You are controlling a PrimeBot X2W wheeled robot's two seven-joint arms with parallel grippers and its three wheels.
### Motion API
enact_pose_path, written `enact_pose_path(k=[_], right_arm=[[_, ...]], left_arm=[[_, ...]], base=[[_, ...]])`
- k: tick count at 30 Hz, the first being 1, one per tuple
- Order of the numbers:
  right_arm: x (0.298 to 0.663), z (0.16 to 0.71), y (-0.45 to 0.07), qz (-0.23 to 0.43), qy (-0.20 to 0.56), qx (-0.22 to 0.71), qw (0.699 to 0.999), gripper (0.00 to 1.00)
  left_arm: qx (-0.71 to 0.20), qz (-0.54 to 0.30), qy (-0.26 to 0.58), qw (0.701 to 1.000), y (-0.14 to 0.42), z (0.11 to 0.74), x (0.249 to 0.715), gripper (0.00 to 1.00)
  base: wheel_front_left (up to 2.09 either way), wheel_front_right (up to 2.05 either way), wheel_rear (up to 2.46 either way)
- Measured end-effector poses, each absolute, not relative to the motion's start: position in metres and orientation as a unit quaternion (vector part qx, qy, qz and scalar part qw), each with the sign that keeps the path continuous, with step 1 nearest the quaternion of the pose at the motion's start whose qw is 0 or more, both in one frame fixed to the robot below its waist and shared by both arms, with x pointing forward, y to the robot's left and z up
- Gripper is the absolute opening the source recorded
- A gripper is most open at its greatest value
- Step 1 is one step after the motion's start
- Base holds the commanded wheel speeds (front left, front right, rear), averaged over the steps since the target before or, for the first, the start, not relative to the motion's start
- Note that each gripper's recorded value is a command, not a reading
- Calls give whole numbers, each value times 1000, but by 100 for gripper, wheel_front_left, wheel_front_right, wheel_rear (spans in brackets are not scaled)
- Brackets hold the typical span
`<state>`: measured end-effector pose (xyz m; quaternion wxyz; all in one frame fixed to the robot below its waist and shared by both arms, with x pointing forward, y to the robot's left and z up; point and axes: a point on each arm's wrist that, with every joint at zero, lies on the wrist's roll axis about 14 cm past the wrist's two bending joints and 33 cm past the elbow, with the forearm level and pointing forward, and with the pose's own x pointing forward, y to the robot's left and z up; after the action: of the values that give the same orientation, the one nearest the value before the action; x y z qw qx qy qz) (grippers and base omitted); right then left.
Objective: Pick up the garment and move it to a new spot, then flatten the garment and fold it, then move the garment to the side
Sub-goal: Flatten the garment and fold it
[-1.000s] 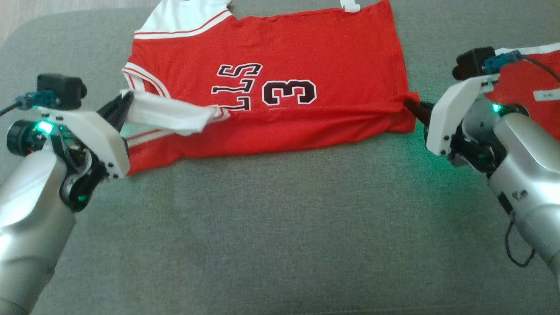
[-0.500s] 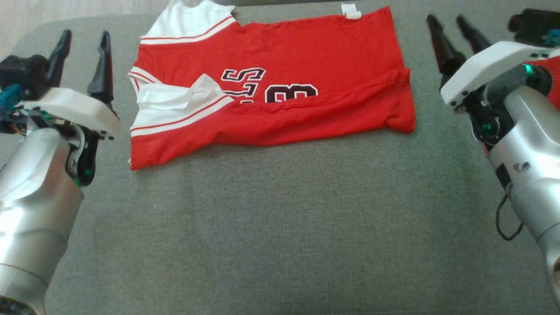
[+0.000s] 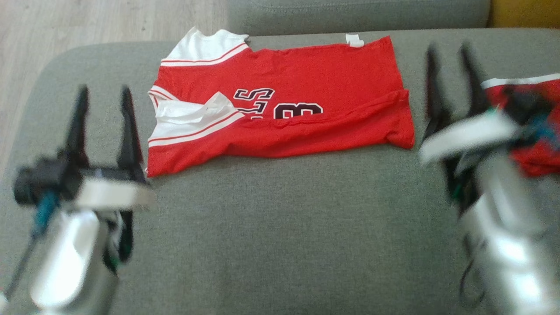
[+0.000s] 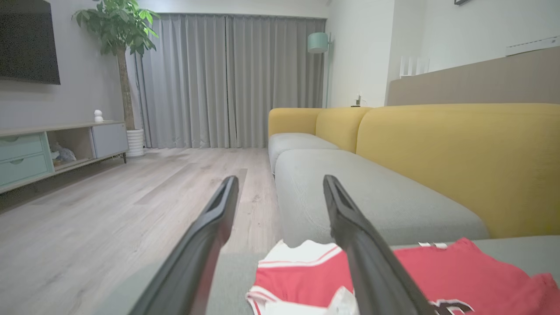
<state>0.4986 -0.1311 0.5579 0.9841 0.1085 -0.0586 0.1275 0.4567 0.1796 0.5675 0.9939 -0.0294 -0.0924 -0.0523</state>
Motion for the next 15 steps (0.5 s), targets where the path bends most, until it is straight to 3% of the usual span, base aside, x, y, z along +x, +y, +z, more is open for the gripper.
enact_pose_path(k=[7,15], right_arm=[[426,483,-139,82,7,104,991,100],[417,486,-134,88,-3,114,990,100]], left_arm=[[-41,-34,-61,997,170,530,410,100],[-35,-56,-2,998,162,487,407,100]], base=[[0,0,0],[0,0,0]])
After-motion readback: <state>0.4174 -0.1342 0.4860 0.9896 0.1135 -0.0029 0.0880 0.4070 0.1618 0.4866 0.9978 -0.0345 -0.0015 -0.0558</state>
